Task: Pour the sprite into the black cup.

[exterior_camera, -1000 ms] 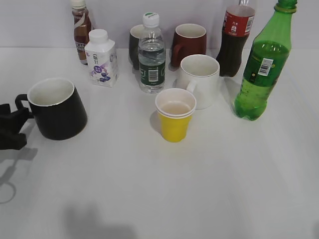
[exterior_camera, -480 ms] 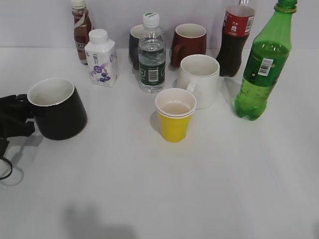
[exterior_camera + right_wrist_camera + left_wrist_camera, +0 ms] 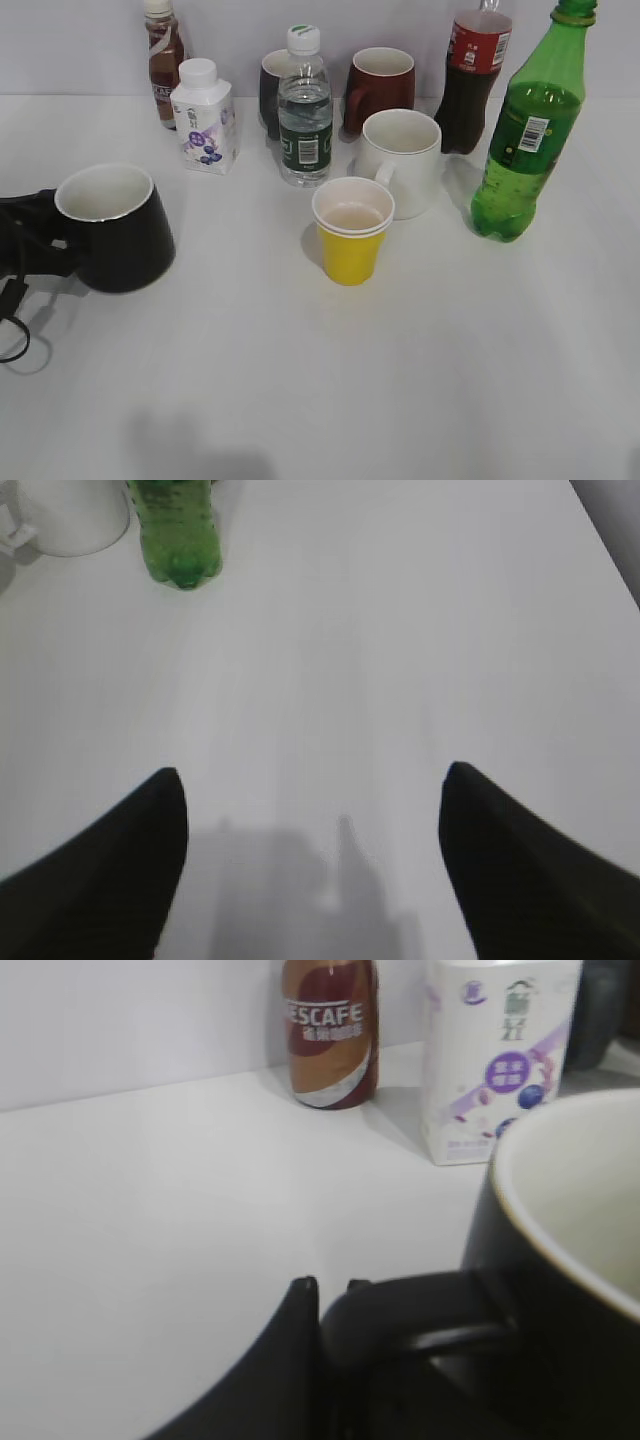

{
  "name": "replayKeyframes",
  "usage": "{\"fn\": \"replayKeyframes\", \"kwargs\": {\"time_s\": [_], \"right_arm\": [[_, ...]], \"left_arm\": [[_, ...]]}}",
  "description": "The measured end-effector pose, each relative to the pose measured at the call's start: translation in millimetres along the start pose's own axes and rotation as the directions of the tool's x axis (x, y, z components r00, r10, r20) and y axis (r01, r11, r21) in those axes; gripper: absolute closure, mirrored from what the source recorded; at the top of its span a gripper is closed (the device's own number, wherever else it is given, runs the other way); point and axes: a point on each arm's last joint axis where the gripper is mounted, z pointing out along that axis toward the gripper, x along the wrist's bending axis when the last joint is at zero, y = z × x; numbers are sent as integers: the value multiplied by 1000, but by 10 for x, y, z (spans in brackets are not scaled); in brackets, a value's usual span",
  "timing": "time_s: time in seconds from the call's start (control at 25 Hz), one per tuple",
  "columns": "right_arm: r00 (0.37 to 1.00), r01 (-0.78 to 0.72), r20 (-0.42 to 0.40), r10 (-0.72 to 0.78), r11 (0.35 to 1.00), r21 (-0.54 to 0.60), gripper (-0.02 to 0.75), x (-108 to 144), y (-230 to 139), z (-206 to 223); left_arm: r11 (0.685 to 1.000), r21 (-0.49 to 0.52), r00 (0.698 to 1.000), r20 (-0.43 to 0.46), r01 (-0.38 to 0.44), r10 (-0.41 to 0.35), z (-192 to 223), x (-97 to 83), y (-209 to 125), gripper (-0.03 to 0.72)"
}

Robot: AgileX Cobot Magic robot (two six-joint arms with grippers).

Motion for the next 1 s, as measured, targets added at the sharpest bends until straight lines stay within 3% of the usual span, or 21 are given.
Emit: {"fn": "replayKeyframes", "kwargs": {"time_s": [0.48, 0.64, 0.84, 1.0], "right_arm": [[998, -31, -50, 29, 999, -26, 150, 44, 35, -21], [998, -44, -62, 31, 974, -224, 150, 41, 296, -10], [999, -34, -12, 32, 861, -508, 150, -34, 784, 166], [999, -15, 28, 35, 846, -533, 150, -90, 1043, 553]], "left_arm": [[986, -156, 999, -10, -53, 53, -198, -22, 442, 648], [982, -180, 998, -14, -60, 59, -224, -23, 502, 648], [983, -183, 1000, -7, -22, 21, -227, -23, 510, 648], [983, -182, 1000, 13, -12, 15, -227, -41, 509, 648]]}}
